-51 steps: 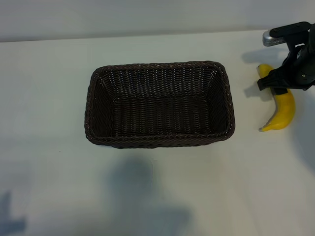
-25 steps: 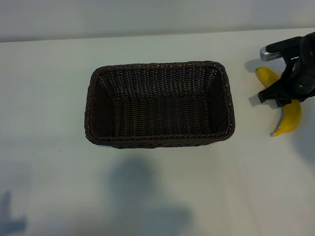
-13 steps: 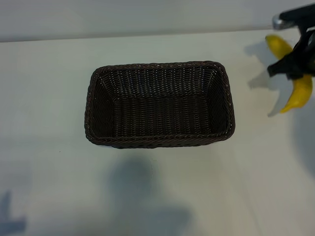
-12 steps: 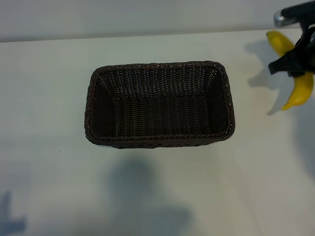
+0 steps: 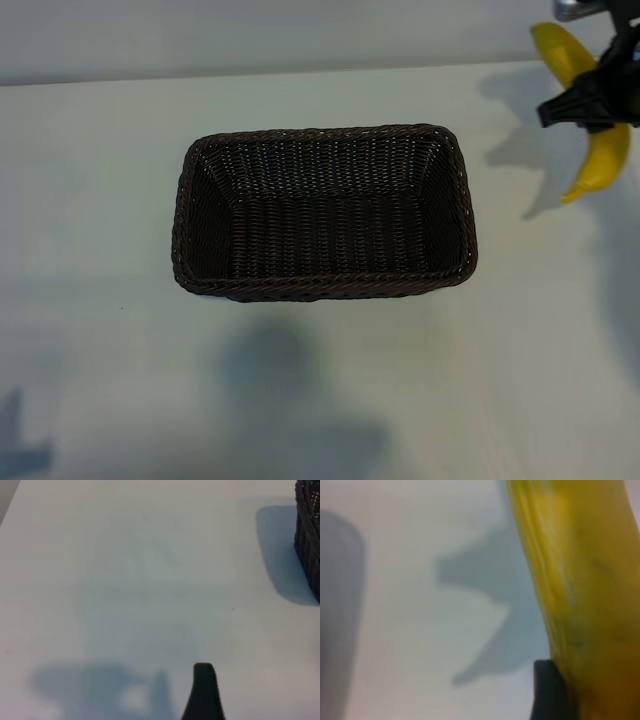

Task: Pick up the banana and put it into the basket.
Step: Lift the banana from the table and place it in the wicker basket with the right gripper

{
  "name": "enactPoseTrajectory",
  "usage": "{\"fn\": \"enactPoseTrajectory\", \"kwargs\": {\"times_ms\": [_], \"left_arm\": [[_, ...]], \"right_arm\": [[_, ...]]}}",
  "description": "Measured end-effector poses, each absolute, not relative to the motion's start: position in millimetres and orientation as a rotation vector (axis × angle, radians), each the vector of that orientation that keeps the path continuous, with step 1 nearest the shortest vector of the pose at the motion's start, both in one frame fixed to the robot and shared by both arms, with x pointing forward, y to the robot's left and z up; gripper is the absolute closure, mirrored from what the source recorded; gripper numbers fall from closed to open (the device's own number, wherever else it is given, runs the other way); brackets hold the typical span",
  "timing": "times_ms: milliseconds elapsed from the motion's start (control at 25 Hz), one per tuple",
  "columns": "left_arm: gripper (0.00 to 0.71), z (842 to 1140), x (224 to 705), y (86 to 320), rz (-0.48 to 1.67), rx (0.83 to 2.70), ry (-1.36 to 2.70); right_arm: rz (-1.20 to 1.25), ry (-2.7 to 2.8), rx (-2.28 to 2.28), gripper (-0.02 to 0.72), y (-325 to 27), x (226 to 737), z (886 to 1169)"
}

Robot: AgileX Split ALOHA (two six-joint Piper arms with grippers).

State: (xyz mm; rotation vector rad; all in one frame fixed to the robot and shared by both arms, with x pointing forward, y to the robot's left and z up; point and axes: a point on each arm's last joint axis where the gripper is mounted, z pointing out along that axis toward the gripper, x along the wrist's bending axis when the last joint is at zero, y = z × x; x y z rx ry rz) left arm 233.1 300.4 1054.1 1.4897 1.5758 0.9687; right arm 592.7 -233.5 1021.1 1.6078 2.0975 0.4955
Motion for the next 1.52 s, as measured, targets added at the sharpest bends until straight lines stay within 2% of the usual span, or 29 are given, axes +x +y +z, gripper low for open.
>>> {"fn": "enactPoseTrajectory", "kwargs": {"times_ms": [320,800,1160,1520], "left_arm": [[0.127,1053.9,233.2,300.4,0.968,1.490,1.576],[0.127,1053.5,233.4,300.4,0.967,1.491,1.577],[0.127,1053.5,233.4,300.4,0.967,1.491,1.577],[0.127,1053.5,233.4,300.4,0.967,1.491,1.577]], "right_arm": [[0.692,2.163,1.402,0.275,-176.4,574.7,1044.2],[0.913,2.306,0.956,0.275,-88.9,538.9,1054.2],[0.925,2.308,0.806,0.275,-81.9,537.3,1056.8],[0.878,2.437,0.606,0.275,-73.2,536.8,1040.2]]}}
